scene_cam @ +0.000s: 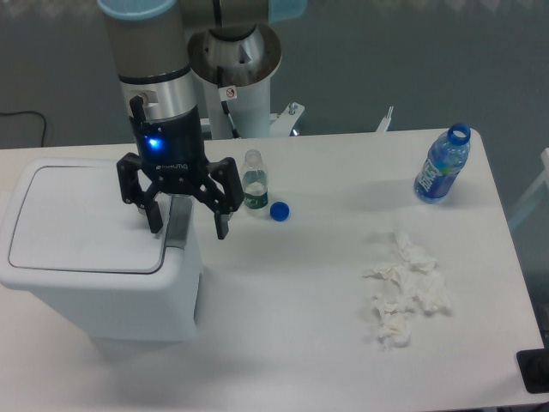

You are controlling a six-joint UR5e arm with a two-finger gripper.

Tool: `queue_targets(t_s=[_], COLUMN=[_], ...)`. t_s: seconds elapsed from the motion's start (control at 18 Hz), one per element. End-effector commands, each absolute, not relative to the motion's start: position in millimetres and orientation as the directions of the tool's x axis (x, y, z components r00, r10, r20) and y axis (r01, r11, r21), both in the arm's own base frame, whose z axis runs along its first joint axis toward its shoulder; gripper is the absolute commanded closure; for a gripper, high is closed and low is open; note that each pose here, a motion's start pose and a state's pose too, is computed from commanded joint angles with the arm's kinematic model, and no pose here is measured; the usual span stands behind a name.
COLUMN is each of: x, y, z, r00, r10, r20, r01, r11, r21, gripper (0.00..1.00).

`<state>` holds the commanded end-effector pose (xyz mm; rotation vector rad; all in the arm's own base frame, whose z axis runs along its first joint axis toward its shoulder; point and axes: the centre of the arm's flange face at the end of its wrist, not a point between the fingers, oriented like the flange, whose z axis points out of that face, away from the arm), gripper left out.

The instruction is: Close the trash can

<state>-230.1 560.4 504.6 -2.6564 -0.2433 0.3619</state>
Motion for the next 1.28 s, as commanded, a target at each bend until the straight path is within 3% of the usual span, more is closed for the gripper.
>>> queue_targets(t_s=[1.28], x=[-230.0], y=[560.4], z=[499.9], r00=[0.952], r10=[0.219], r20=[-0.212], r01=[0.106], r11=[-0.889], r21=[-0.445], gripper=[0.00])
